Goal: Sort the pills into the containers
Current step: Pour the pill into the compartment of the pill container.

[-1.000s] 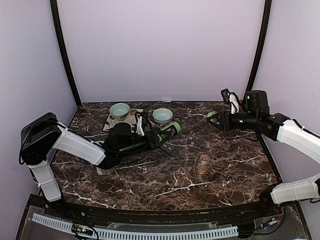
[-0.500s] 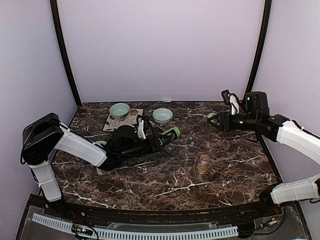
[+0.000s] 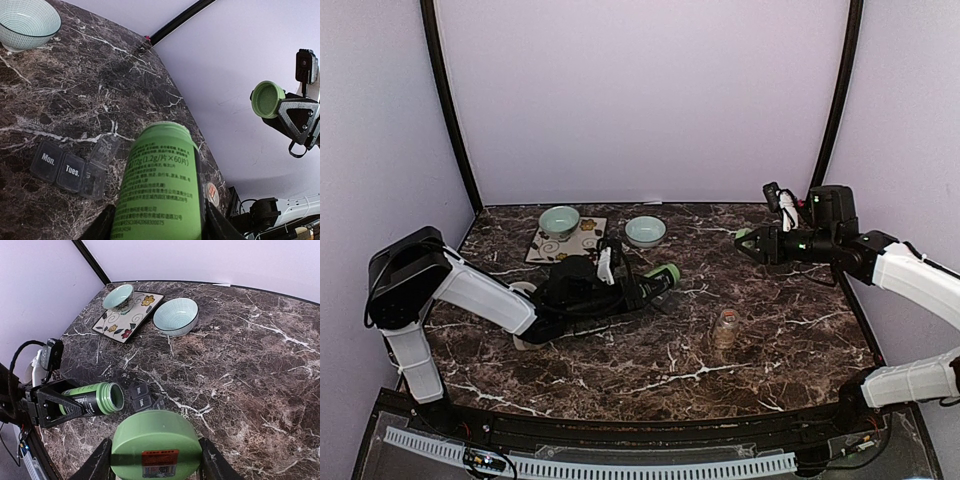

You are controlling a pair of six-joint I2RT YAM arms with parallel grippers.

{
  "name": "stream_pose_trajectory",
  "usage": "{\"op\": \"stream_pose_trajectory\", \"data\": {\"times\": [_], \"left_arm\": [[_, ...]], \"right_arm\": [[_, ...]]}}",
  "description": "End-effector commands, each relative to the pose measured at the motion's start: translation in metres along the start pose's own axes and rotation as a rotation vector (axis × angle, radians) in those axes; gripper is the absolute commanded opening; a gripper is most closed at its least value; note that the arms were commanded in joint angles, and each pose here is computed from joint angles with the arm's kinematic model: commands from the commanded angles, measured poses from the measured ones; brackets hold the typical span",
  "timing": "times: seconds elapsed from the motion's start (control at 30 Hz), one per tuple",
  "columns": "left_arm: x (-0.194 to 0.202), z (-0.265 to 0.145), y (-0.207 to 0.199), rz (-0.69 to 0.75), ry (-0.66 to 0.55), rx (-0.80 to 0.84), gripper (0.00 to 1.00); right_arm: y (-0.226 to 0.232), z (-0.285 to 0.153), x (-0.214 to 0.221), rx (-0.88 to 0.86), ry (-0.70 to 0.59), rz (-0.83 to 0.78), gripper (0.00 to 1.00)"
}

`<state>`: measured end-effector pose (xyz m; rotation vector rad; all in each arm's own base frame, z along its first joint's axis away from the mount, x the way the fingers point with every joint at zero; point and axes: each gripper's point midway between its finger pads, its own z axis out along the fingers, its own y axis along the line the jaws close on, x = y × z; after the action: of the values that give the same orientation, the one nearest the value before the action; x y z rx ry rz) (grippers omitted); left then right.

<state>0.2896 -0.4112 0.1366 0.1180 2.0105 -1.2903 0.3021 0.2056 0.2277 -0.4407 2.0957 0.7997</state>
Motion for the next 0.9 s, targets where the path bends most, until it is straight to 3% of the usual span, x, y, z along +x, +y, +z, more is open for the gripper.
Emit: {"op": "stream_pose_trajectory", "data": {"times": [0.0,0.87], "left_arm": [[-0.003,0.004,-0.006,0.008,-0.012,0.006,0.0],[0.01,0.007,0.016,-0.004,0.014,-0.062,0.0]], "right_arm": [[0.001,0.0,-0.006,-0.016,-0.032,-0.005,0.21],[-0.003,0.004,0.0,-0.019,-0.02,0.011,0.21]]}}
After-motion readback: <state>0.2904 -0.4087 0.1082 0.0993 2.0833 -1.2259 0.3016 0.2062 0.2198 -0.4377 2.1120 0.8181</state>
